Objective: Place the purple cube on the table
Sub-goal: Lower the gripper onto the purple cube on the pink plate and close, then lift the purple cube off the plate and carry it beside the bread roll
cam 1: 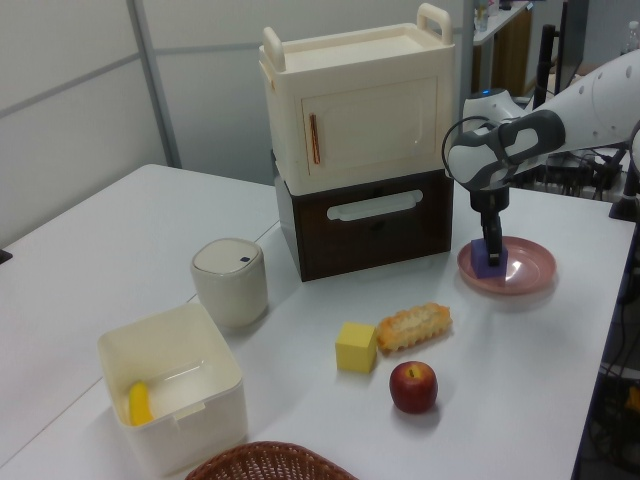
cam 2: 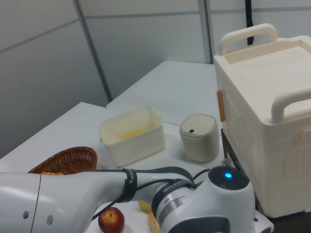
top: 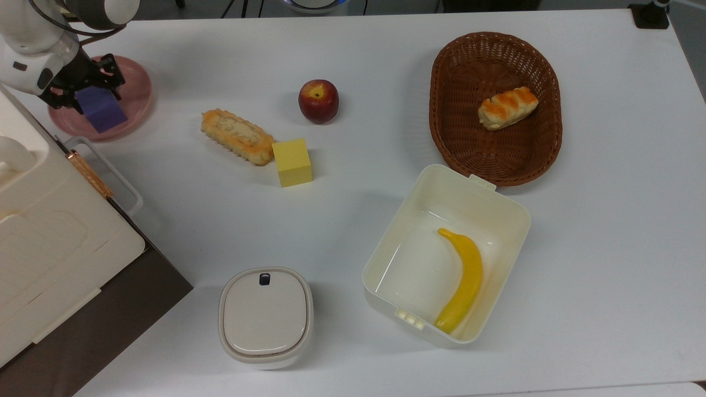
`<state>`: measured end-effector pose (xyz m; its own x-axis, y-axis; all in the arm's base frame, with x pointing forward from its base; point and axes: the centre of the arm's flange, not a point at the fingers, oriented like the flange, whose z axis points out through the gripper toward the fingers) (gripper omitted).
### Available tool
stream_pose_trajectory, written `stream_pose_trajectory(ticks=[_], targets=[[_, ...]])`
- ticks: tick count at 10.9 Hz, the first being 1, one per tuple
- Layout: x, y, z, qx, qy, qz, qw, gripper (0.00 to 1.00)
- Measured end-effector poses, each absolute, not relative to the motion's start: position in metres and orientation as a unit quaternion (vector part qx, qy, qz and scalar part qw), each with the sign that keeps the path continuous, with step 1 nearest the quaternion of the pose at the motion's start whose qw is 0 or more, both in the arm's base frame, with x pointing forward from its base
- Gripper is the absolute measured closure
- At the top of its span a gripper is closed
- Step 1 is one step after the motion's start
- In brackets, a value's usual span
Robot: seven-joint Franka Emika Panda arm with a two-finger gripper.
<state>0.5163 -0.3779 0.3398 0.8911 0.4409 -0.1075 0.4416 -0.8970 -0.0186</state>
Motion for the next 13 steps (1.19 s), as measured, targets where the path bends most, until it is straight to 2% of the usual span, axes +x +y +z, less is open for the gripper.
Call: stream_pose_trajectory(ticks=[1, 3, 6, 8, 13], targets=[[0.517, -0.378, 0.342, 0.973, 0.227, -0.053, 0.005, 0.43], [0.515, -0.382, 0.358, 0.974, 0.222, -0.044, 0.015, 0.43], [0.511, -0.376, 0.412, 0.983, 0.177, -0.020, 0.038, 0.43], [0.532, -0.339, 0.428, 0.991, 0.130, -0.006, 0.040, 0.43], [0.596, -0.207, 0.426, 0.999, 0.018, 0.011, 0.028, 0.43]])
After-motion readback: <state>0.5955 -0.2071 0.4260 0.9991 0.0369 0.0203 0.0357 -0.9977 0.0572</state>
